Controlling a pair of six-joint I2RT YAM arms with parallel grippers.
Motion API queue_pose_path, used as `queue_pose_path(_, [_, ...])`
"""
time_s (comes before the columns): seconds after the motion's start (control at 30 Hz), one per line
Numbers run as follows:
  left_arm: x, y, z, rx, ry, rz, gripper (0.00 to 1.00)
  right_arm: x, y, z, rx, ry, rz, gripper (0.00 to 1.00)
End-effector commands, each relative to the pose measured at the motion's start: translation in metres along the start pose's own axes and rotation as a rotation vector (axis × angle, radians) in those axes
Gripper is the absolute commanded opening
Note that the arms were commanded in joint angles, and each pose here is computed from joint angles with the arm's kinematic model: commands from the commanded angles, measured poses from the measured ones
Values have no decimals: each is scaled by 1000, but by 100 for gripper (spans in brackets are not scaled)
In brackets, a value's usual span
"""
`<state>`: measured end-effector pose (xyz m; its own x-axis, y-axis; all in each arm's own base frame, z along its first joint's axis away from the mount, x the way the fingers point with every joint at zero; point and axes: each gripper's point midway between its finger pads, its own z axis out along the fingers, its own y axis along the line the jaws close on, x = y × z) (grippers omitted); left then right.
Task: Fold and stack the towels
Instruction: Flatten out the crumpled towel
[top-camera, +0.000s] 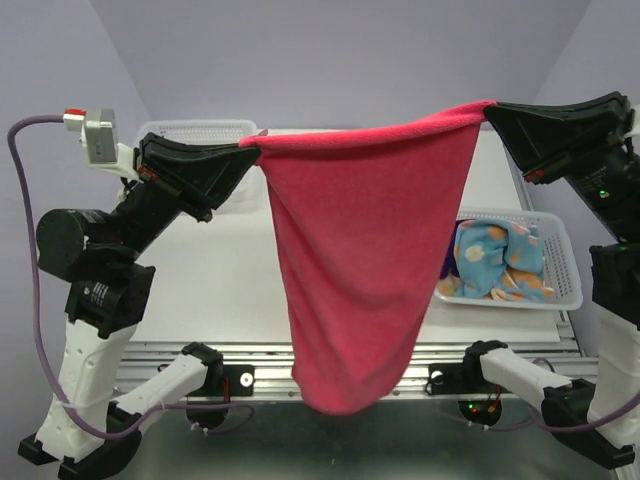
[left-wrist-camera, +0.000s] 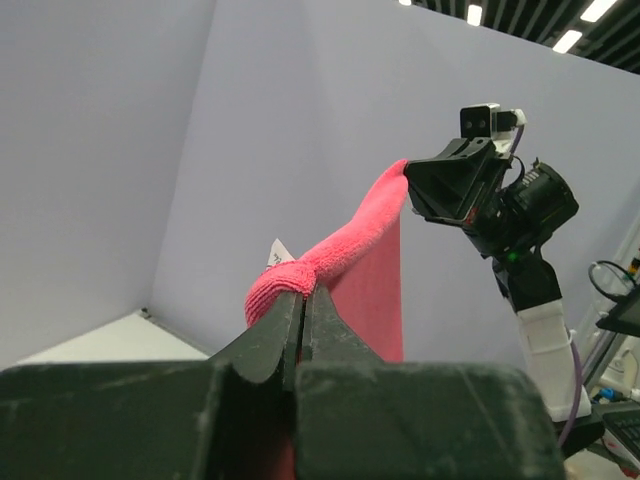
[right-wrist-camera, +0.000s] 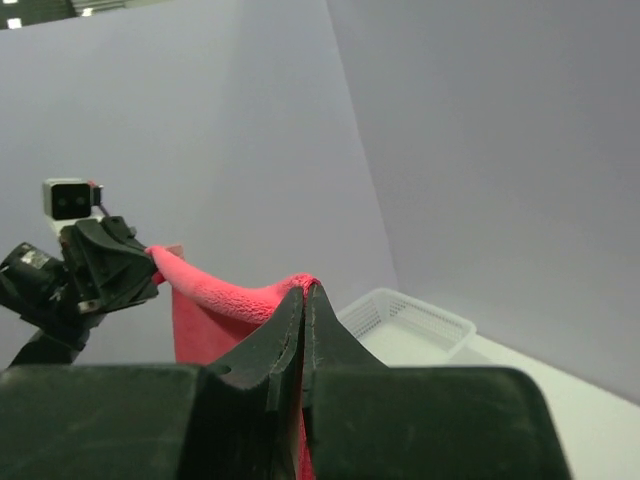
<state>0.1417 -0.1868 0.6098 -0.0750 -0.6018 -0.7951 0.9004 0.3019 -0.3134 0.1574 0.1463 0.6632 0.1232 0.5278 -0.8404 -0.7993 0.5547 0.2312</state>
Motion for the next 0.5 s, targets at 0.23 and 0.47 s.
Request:
queue_pose_path(0.23, [77, 197, 25, -481, -4, 37, 0, 130, -225, 37, 563, 73, -46, 1])
queue_pose_path(0.47, [126, 388, 39, -729, 41, 60, 0, 239, -359, 92, 663, 201, -113, 1])
